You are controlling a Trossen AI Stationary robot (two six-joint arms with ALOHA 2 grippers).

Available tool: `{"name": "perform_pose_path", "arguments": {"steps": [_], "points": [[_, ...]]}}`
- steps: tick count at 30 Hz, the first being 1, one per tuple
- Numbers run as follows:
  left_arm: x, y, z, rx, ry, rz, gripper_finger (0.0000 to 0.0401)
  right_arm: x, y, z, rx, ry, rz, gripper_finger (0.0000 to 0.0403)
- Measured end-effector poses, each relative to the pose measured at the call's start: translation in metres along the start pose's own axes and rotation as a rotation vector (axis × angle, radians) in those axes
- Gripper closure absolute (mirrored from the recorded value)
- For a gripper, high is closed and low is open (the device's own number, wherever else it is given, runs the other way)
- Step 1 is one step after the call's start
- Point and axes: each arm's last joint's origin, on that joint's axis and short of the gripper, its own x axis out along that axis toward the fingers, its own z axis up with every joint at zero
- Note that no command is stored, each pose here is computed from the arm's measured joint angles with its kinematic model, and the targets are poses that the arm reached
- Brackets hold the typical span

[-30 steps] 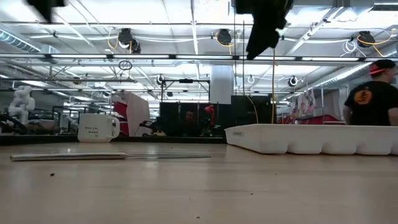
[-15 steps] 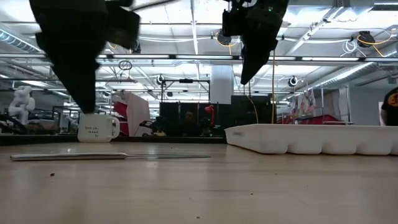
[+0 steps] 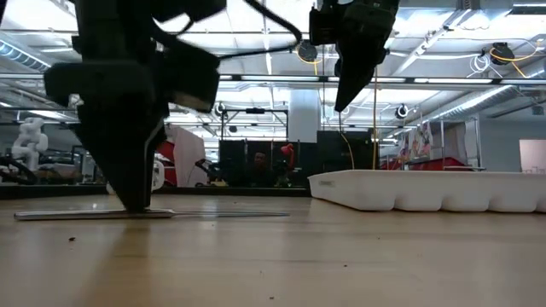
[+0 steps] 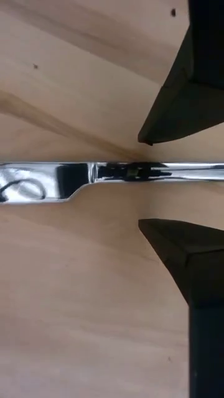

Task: Sort silverware
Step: Put the knife in the left section of the silverware tray

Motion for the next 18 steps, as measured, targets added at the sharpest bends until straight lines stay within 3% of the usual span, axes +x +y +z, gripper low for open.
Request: {"name": "perform_pose_path", "arguments": {"steps": [6,9,13,18], "points": [[0.023,0.001,0.004,0.06,0.074,-0.018,0.0195,0.0,0.0,-0.001,-0.001,0.008,-0.001,0.022],[0.032,0.004,0.005,0.078,0.104,-0.006,0.0247,0.0,0.0,-0.001,0.003,0.01,-0.001,0.022],[0.035,0.002,0.006,0.137,0.084,-0.01,0.037,0.0,0.0,-0.002,0.004,0.021,-0.003,0.022],[0.034,0.0,0.008,0.129,0.055,-0.026,0.0377,0.0,-0.001,-0.003,0.005,0.034,-0.005,0.022]]}}
